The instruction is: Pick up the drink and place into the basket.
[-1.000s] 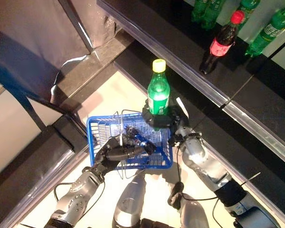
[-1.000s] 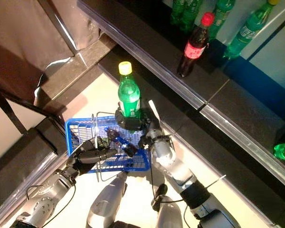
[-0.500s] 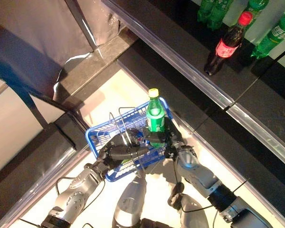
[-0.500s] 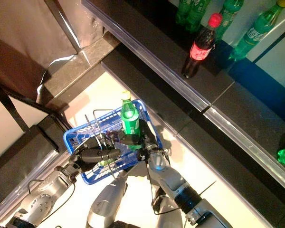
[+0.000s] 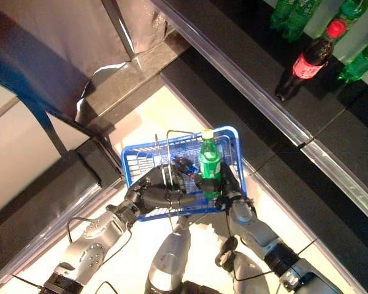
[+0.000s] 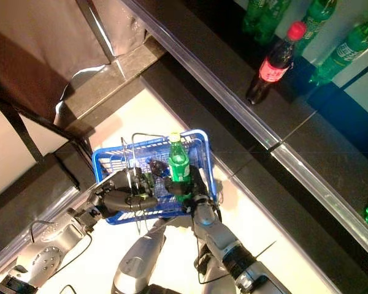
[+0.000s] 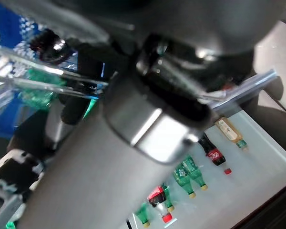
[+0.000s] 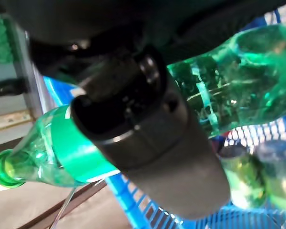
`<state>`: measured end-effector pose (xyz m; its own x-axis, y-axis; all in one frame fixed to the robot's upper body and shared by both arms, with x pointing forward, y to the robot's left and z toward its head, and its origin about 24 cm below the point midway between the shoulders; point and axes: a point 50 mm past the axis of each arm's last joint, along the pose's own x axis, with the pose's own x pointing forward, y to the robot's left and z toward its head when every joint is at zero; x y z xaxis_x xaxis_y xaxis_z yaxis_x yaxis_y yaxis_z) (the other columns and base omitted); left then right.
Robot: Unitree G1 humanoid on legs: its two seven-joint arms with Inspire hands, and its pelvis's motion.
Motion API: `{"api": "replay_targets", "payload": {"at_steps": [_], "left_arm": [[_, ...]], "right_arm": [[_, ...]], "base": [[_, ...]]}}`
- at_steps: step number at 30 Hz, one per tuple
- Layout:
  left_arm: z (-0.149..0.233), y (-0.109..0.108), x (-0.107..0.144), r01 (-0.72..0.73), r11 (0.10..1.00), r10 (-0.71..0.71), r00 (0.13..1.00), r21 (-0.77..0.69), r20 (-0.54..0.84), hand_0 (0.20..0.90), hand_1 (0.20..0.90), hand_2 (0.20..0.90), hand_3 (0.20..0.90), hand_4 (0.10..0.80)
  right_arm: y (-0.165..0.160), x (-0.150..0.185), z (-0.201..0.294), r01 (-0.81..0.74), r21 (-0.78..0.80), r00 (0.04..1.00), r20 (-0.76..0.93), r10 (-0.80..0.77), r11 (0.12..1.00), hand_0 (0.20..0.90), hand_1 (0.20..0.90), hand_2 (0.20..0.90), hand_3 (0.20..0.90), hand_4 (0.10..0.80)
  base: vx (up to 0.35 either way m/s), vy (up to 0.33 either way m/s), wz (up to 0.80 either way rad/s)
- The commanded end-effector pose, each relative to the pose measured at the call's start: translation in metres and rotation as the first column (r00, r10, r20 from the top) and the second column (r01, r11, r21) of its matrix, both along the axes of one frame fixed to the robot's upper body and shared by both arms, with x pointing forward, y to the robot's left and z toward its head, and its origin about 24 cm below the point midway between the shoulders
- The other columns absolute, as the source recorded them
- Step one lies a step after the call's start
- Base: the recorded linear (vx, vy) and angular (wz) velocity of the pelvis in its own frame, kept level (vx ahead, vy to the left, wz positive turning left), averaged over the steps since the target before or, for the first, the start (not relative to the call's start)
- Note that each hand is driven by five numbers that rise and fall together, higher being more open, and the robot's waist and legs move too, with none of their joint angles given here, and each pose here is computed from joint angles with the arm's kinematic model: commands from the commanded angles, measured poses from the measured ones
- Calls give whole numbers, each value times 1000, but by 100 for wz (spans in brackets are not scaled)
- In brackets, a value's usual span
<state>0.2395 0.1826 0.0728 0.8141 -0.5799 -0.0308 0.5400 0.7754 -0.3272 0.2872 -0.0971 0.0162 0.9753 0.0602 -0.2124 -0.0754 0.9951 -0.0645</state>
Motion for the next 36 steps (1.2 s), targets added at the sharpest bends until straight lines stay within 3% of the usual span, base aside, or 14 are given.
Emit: {"api": "replay_targets", "payload": {"at_steps": [1,6,17,25,36], "left_arm": [[146,-33,-27,409,904,-173,619,-126,766,300,300,300,200,100],[153,-44,-32,503,858,-232,563,-106,793,300,300,300,200,100],[154,-52,-33,522,851,-281,536,-51,796,300,300,300,200,100],[156,-57,-33,534,844,-296,524,-38,798,300,300,300,200,100],[163,-65,-32,575,818,-360,490,16,794,300,300,300,200,100]], "right_arm": [[33,6,42,-59,151,969,248,20,987,300,300,300,200,100],[43,5,33,-81,124,974,218,52,989,300,300,300,200,100],[59,-6,6,-135,81,987,102,126,988,300,300,300,200,100],[58,0,-8,-154,-12,987,39,154,988,300,300,300,200,100],[36,30,-20,-80,27,979,-185,83,996,300,300,300,200,100]], "base": [[0,0,0],[0,0,0],[0,0,0],[0,0,0],[16,-35,6]]}}
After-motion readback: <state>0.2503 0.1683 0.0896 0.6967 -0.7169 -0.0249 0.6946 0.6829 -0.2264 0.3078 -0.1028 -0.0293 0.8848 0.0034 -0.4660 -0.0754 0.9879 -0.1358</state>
